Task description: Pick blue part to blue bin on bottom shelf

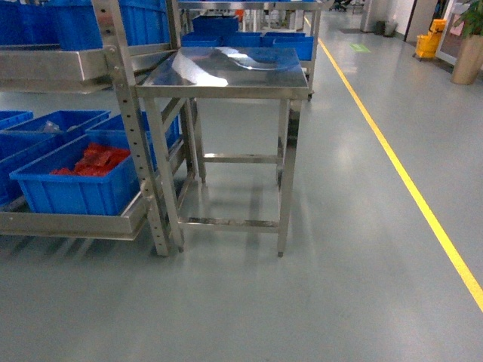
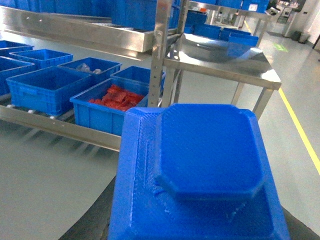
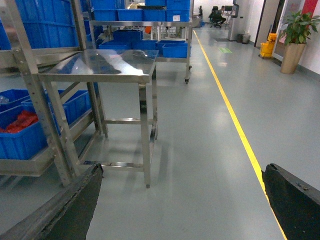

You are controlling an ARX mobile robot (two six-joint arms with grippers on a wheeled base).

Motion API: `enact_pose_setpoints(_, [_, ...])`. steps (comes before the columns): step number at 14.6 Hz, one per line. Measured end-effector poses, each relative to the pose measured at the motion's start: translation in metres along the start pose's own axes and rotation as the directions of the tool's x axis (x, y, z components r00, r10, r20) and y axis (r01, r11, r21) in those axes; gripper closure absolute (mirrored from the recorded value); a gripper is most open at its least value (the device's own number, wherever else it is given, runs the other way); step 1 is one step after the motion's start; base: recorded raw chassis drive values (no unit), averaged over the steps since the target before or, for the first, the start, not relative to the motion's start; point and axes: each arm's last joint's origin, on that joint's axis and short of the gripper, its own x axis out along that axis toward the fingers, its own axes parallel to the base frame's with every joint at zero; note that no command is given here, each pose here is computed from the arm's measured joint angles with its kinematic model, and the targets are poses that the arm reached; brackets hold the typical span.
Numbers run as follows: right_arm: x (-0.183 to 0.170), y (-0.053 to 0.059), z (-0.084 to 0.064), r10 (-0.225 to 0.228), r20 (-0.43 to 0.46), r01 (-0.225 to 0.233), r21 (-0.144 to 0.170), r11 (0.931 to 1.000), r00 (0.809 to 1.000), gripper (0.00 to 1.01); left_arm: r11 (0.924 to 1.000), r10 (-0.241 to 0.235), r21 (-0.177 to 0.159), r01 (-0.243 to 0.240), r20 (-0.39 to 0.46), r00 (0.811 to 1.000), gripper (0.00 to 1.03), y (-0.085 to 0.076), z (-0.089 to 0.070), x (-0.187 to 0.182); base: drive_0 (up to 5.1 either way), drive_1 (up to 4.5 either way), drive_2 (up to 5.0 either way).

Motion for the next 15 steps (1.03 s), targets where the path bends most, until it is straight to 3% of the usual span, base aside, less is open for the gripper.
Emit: enact_pose_setpoints(15, [0.0000, 0.0000, -0.0001, 0.000, -0.002, 0.000, 0.000, 1.0000, 1.000, 0.03, 1.0000, 0.000, -0.002, 0.000, 0.002, 1.000, 0.60, 0.0000, 0.0002, -0.0001, 0.0, 4.05, -4.0])
